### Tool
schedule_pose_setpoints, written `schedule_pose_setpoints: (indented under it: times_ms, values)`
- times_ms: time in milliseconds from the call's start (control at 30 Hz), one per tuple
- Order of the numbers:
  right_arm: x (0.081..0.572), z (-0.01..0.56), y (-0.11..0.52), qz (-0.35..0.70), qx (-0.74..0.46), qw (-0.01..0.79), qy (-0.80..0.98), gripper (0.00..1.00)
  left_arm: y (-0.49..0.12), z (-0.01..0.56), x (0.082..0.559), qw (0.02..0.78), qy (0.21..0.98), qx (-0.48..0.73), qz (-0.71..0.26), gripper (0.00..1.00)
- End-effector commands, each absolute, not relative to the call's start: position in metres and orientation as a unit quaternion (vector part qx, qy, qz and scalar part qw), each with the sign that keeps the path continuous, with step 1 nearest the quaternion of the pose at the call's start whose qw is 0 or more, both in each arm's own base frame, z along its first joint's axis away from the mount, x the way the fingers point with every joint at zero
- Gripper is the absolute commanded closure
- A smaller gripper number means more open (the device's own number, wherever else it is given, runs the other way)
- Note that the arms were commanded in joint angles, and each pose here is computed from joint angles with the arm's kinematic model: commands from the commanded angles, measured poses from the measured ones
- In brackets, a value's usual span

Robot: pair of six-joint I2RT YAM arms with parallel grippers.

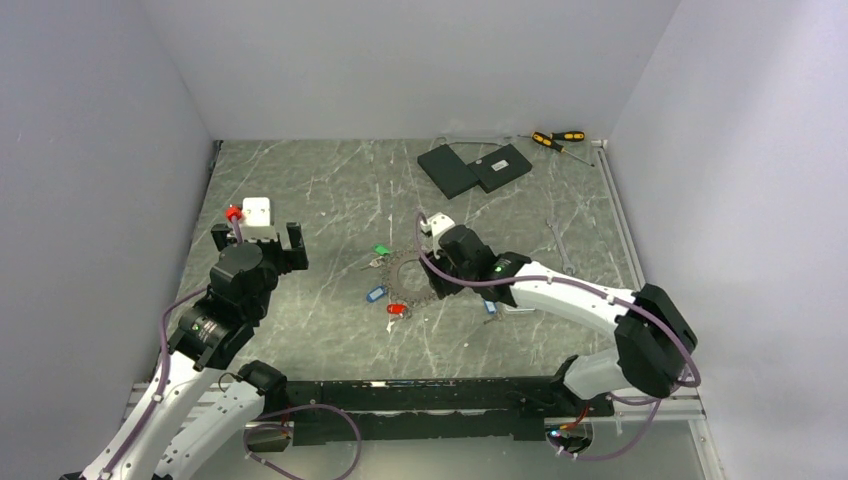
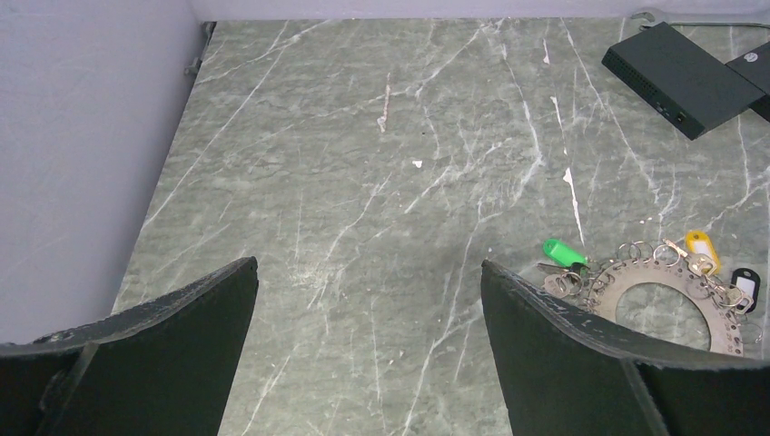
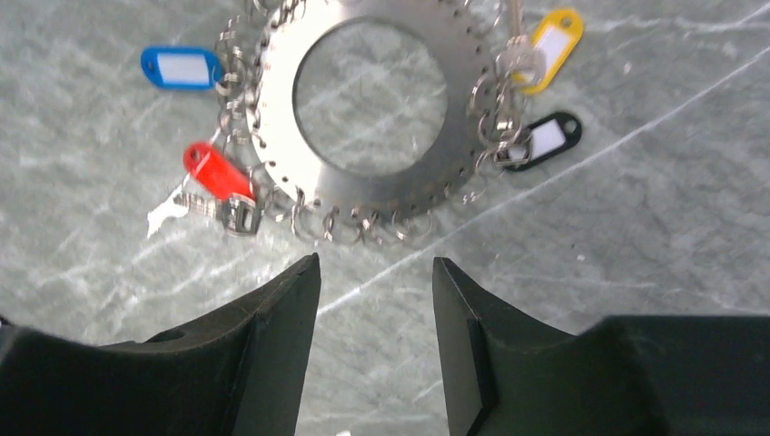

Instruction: Put the keys on the keyring

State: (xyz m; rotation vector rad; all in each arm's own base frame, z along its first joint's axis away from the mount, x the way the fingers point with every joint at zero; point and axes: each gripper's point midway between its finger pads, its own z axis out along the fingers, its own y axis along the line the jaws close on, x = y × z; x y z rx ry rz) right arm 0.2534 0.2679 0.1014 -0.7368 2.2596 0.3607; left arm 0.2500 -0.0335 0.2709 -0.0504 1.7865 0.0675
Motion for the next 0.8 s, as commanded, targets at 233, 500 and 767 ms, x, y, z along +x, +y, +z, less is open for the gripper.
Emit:
schedule_pose_setpoints:
  times_ms: [233,500,767]
  values:
    - [0.224,0.1,0.282,0.221,-0.34,0.347,0.846,0.51,-0.035,0.278,0.253,0.633,0.774,-0.021,0.025,0.03]
    - [0.206,0.091,0.301,0.242,-0.409,0.328,0.816,0.56,-0.034,0.276,0.256,0.629,0.776,-0.021,0.029,0.03]
    - [0.208,0.065,0.312,0.216,-0.421,0.352,0.807,0.6,-0.033,0.275,0.257,0.627,0.778,-0.024,0.03,0.03]
